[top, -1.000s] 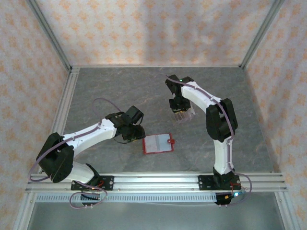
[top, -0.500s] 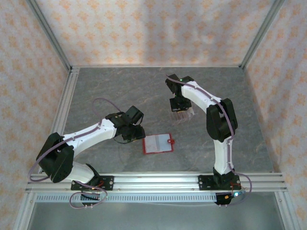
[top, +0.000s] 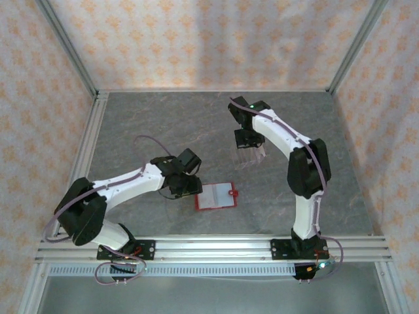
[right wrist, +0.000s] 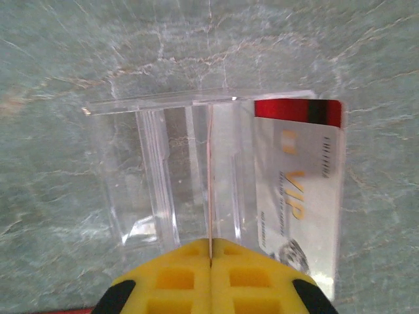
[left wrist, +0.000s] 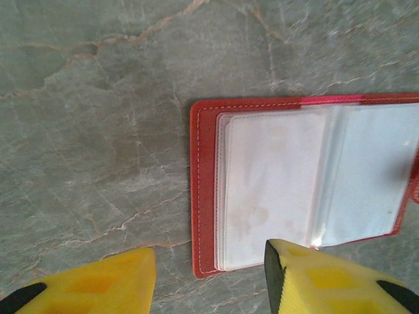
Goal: Put the credit cards into the card holder
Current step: Pick up the credit card from the storage box, then insert the credit card into the card slot.
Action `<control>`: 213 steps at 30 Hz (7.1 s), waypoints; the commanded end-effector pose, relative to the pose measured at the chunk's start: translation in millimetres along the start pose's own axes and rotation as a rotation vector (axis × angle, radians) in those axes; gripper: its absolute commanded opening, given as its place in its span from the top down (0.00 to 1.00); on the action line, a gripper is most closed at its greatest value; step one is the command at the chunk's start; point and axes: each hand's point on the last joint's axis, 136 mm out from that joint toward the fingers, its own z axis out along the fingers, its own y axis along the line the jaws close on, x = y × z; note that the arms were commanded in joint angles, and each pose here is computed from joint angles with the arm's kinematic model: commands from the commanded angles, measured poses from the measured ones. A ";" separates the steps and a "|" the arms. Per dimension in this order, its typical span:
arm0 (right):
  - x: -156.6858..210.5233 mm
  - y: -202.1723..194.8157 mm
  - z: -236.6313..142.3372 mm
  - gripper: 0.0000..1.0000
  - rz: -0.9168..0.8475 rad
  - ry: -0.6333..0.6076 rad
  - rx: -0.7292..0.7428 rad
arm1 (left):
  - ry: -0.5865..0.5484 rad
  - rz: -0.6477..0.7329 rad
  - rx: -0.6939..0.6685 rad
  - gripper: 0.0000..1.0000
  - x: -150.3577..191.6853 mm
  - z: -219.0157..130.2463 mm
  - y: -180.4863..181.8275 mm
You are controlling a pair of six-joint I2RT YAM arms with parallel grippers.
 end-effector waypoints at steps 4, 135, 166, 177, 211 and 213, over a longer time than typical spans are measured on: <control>19.8 14.3 -54.2 1.00 0.041 -0.132 -0.208 | -0.018 0.061 -0.039 0.51 -8.9 6.5 -12.4; 200.7 144.7 55.2 1.00 0.005 0.111 -0.880 | 0.051 0.088 -0.229 0.63 9.8 55.4 18.1; 177.9 154.2 66.8 1.00 0.080 0.063 -0.833 | -0.005 0.025 -0.089 0.62 2.0 7.9 4.7; 179.4 151.7 64.0 1.00 0.074 0.068 -0.823 | 0.025 -0.010 -0.045 1.00 -5.9 21.8 4.3; 165.9 154.1 64.9 1.00 0.234 0.045 -0.844 | 0.123 0.003 -0.129 1.00 23.7 66.7 37.8; 166.0 156.1 64.2 1.00 0.222 0.044 -0.841 | 0.124 0.006 -0.128 1.00 23.7 66.5 37.3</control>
